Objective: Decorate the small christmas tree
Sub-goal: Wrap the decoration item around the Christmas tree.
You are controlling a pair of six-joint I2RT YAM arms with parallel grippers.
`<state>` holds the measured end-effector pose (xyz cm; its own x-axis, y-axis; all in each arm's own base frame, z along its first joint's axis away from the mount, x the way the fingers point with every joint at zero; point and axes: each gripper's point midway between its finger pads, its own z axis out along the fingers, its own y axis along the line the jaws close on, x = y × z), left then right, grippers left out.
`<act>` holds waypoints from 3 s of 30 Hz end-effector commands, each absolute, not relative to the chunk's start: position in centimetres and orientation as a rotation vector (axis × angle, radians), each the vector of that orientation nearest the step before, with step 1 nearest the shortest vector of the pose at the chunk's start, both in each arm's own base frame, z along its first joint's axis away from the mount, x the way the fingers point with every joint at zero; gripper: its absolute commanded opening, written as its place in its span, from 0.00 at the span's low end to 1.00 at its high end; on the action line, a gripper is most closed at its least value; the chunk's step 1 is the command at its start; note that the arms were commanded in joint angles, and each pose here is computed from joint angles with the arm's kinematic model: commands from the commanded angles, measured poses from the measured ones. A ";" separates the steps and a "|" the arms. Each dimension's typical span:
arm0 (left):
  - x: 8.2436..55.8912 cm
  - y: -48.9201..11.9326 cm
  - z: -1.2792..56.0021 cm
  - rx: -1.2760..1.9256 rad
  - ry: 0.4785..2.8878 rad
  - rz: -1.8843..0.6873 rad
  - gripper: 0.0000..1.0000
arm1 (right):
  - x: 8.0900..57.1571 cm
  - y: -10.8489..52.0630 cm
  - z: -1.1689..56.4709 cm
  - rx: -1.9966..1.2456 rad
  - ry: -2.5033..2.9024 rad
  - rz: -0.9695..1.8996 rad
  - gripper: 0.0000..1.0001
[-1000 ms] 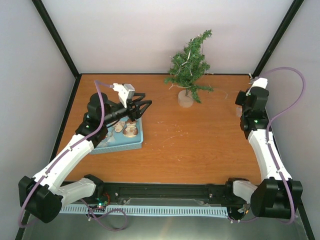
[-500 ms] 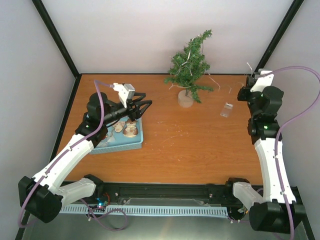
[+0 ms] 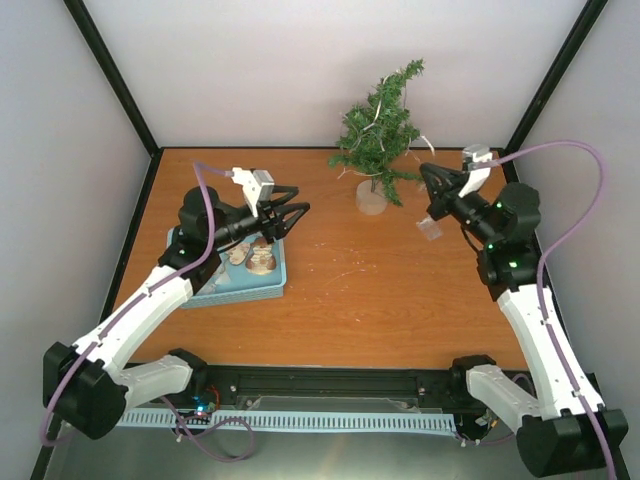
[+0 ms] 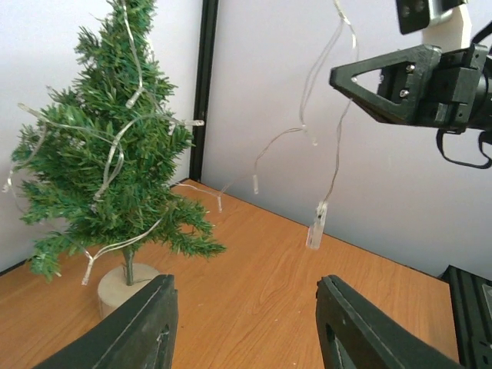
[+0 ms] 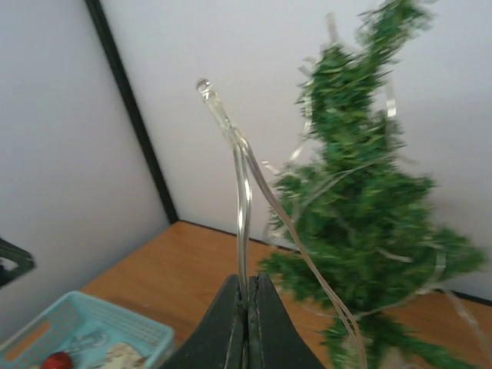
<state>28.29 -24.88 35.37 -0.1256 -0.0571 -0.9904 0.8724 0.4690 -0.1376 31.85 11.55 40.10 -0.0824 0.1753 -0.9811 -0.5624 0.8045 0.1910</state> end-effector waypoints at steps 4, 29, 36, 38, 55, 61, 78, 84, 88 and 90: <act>27.9 -26.8 34.3 0.804 1.396 -1.004 0.50 | 31.4 17.9 40.6 -0.355 1.461 0.879 0.03; 29.5 -37.4 26.4 1.053 1.262 -1.068 0.66 | 30.7 22.7 43.3 -0.328 1.370 1.065 0.03; 30.6 -37.6 25.9 1.021 1.275 -1.043 0.35 | 30.2 22.8 44.1 -0.329 1.342 1.091 0.03; 30.8 -37.3 25.9 1.001 1.285 -1.020 0.21 | 30.2 22.7 44.2 -0.330 1.338 1.081 0.03; 35.6 -30.4 20.9 0.708 1.794 -0.922 0.05 | 31.5 20.5 38.1 -0.352 1.516 0.768 0.42; 38.7 -27.0 21.7 0.591 1.870 -0.846 0.05 | 30.9 19.8 37.9 -0.421 1.509 0.656 0.62; 51.4 -20.8 24.4 0.298 1.952 -0.573 0.05 | 30.3 16.8 40.5 -0.413 1.494 0.437 1.00; 56.5 -19.9 24.5 0.175 2.035 -0.588 0.04 | 29.3 15.9 42.4 -0.406 1.445 0.406 1.00; 57.5 -19.1 23.8 0.124 2.050 -0.542 0.04 | 28.9 15.5 43.1 -0.402 1.419 0.393 1.00; 57.6 -18.3 23.7 0.085 2.055 -0.498 0.04 | 28.9 15.4 43.1 -0.396 1.418 0.384 1.00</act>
<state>57.05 -19.92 23.17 -0.5046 -0.0990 -0.8576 0.3530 0.8829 -0.3096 29.40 15.98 41.35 0.0622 0.0243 -0.9978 -0.5072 0.8617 -0.0106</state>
